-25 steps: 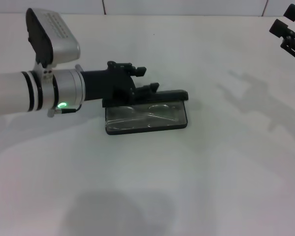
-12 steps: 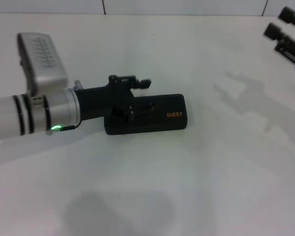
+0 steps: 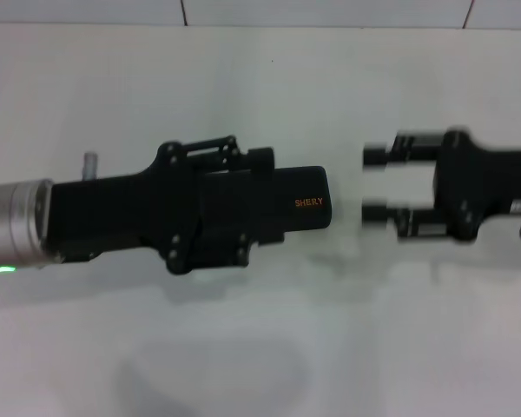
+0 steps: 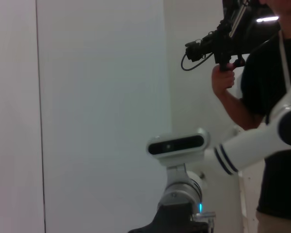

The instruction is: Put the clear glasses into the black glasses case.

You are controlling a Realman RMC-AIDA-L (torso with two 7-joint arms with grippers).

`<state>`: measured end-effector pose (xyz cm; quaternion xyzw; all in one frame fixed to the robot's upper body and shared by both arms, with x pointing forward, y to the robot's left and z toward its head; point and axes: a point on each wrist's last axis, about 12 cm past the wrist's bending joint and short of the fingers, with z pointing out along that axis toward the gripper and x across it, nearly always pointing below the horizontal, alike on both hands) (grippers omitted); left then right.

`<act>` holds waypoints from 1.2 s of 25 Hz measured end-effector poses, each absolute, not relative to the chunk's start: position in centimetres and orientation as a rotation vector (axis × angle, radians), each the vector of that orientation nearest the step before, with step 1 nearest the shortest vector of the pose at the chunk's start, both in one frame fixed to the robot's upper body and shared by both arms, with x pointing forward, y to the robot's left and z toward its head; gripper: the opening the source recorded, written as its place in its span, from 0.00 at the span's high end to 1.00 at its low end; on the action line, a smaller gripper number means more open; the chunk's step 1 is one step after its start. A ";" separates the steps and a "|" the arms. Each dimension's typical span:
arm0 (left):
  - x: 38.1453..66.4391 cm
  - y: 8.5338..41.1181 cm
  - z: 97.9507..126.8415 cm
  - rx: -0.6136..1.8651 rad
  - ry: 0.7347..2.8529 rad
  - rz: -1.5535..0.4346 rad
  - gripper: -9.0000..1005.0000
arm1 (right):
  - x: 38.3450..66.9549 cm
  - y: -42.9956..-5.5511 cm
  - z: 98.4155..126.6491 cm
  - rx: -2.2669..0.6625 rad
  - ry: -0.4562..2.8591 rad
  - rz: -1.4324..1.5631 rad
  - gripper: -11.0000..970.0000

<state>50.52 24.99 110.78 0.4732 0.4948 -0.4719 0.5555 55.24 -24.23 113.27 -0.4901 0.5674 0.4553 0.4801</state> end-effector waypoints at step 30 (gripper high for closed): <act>49.5 25.9 110.1 1.134 1.203 -1.102 0.20 | 54.4 -22.5 112.6 -1.292 1.345 1.113 0.08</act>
